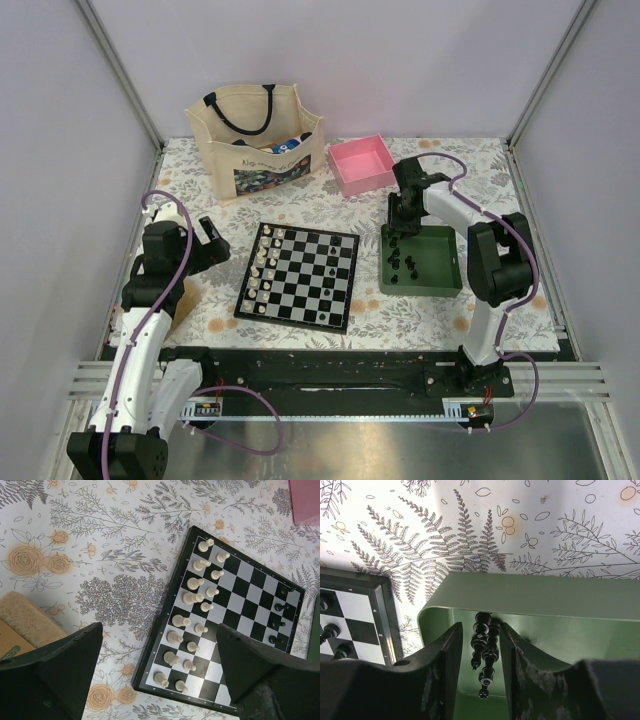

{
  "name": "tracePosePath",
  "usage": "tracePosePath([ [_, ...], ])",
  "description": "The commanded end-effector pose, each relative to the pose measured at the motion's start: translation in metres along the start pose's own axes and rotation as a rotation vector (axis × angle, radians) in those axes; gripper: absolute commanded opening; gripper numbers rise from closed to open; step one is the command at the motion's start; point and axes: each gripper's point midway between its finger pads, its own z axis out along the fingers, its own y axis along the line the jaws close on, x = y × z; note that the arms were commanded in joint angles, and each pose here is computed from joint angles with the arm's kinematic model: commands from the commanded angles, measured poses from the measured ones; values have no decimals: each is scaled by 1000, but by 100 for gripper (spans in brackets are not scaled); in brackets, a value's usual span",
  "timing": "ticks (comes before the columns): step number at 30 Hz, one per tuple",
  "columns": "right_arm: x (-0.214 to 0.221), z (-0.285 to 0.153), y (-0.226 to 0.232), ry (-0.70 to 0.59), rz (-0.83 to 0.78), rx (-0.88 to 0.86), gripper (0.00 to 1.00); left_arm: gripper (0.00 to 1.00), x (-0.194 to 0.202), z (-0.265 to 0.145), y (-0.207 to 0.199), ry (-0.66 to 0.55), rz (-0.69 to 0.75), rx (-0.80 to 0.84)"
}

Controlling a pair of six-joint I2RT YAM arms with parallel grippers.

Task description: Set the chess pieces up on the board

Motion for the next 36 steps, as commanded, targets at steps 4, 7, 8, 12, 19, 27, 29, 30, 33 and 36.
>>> tracePosePath([
  [4, -16, -1, 6, -26, -12, -27, 40, 99, -8, 2, 0, -29, -1, -8],
  [7, -16, 0, 6, -29, -13, -25, 39, 99, -9, 2, 0, -28, -1, -7],
  [8, -15, 0, 6, -26, -15, -24, 39, 99, -8, 2, 0, -27, -3, -7],
  [12, -14, -1, 6, -24, -15, -25, 38, 99, -8, 3, 0, -24, -3, -8],
  [19, -12, 0, 5, -21, -15, -24, 37, 99, -7, 3, 0, -24, -2, -7],
  [27, -11, -1, 7, -19, -18, -33, 34, 99, -7, 3, -1, -21, -2, -5],
  [29, -10, -1, 6, -16, -18, -33, 31, 99, -6, 3, -1, -19, -1, -3],
  [30, -9, 0, 5, -12, -16, -31, 31, 99, -7, 3, -1, -23, -2, -4],
  [33, -8, 0, 6, -12, -19, -30, 31, 99, -6, 3, -1, -21, -1, 0],
  [36, -8, 0, 5, -11, -19, -28, 35, 99, -7, 3, -2, -22, -1, 0],
])
